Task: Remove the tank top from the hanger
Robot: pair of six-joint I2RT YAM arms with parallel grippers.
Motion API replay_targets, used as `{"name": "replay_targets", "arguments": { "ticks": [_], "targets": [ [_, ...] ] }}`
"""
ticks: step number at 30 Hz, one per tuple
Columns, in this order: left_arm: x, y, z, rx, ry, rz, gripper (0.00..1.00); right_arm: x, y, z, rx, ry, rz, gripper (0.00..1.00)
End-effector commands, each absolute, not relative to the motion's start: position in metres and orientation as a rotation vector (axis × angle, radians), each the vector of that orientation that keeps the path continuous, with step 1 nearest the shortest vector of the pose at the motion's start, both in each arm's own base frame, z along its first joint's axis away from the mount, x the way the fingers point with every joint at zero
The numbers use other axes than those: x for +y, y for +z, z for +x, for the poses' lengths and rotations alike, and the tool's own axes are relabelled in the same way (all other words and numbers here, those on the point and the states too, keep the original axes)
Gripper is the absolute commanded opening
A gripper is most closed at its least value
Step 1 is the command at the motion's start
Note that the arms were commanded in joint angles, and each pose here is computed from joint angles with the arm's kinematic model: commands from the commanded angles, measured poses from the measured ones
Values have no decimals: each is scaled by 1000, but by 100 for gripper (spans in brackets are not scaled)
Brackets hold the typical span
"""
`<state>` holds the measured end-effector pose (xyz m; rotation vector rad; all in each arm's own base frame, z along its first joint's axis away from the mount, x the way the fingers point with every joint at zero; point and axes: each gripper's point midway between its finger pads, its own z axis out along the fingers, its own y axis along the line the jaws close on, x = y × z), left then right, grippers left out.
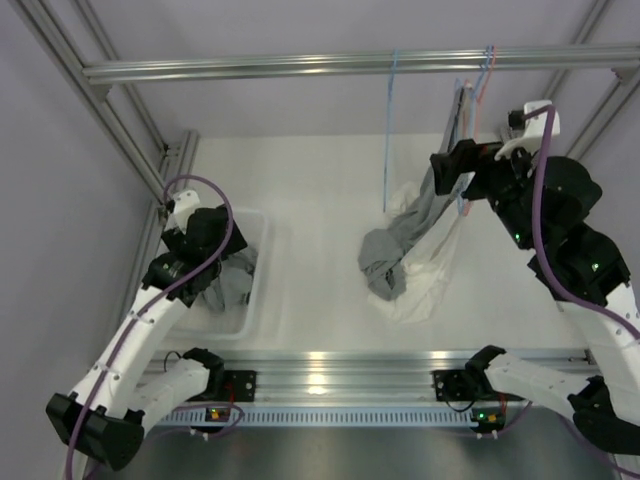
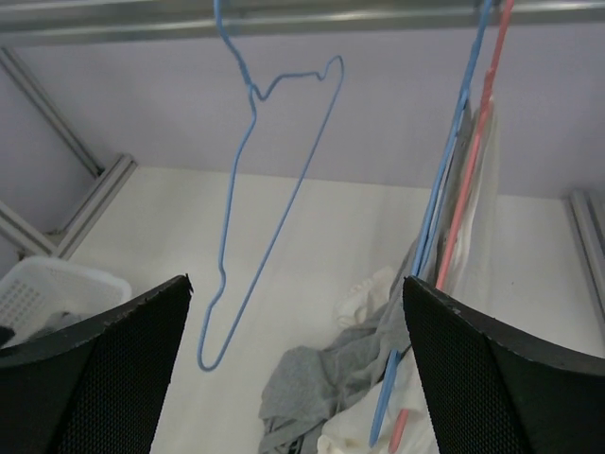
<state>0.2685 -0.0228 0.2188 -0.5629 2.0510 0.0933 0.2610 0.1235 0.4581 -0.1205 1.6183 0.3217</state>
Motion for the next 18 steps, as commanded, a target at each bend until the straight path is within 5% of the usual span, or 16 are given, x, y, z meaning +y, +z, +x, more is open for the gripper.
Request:
{"name": "replay_targets", "arguments": {
  "ticks": [1, 9, 18],
  "targets": [
    [-37, 227, 265, 2091, -5, -520, 99, 111, 467, 284, 1665, 214, -100, 91],
    [-75, 267, 231, 2081, -294, -167, 99, 95, 483, 328, 1737, 156, -76, 75],
    [-70, 243, 228, 2089, -257, -122, 99, 81, 451, 361, 1843, 44, -41, 66]
  ]
}}
